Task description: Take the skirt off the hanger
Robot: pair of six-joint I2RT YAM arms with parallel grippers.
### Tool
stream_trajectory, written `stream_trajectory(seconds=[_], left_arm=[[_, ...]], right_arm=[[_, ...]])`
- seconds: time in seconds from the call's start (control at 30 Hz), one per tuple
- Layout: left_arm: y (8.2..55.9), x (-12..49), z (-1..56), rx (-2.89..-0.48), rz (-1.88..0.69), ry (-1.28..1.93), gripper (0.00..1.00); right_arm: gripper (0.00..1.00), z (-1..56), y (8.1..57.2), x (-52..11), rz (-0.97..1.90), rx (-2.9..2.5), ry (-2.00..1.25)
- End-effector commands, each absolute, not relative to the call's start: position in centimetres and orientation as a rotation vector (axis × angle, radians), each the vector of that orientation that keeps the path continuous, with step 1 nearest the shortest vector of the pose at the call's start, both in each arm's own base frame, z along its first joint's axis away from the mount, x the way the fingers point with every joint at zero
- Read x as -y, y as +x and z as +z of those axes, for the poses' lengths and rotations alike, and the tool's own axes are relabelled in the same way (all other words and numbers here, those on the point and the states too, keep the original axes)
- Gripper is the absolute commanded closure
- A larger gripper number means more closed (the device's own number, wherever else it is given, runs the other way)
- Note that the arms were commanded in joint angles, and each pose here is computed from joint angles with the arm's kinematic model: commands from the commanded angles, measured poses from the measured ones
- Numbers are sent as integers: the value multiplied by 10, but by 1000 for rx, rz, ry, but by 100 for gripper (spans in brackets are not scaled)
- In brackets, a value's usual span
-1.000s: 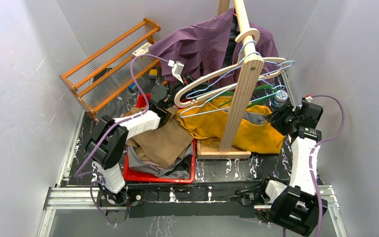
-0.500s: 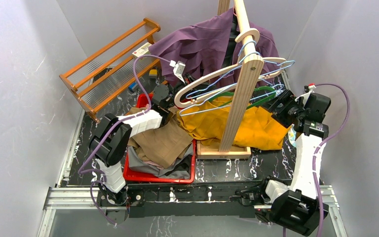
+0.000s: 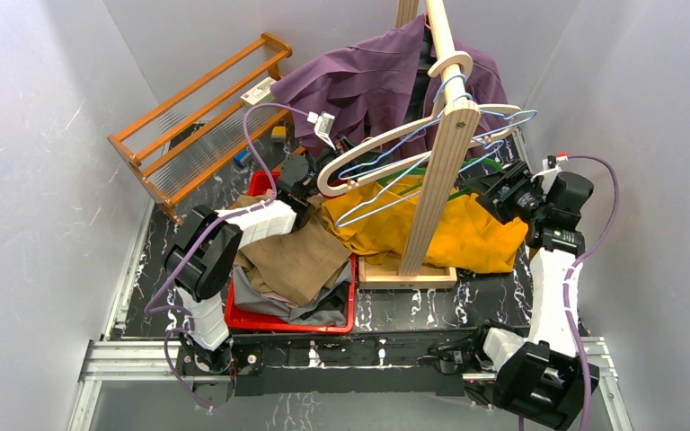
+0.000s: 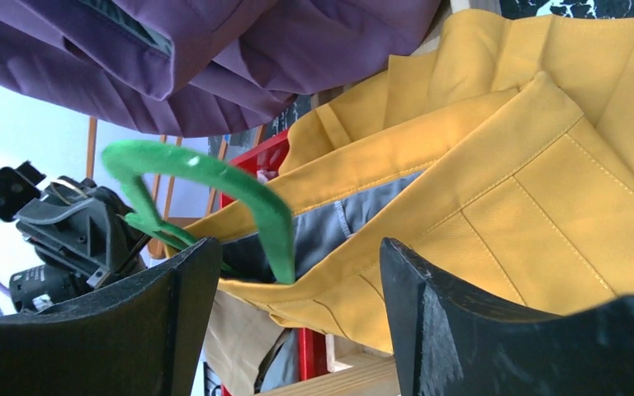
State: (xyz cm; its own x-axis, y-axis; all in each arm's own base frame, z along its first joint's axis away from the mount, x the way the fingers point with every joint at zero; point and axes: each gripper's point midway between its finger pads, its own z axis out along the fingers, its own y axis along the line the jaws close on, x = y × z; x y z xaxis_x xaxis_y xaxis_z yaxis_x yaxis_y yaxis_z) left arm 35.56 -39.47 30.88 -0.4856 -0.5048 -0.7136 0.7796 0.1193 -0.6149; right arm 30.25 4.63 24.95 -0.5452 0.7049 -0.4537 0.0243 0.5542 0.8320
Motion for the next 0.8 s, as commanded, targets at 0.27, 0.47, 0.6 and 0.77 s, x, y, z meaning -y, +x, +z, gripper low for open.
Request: stream_trajectory(seconds=[0.27,0.47,0.6,0.77], left_arm=[[338,403,328,-1297,-1645,347,100],[337,400,328,-1316,-1575,389,91],[341,398,320,-1388,-1458,442,62],[342,400,293,-1527,-1366,542,30]], right_arm=[[44,248,341,-82,1030,-1801,646],[100,256,344,-47,905,-1644,841],[100,256,343,-16,874,-1664,890],[100,257,341,11,1081,-1639,830]])
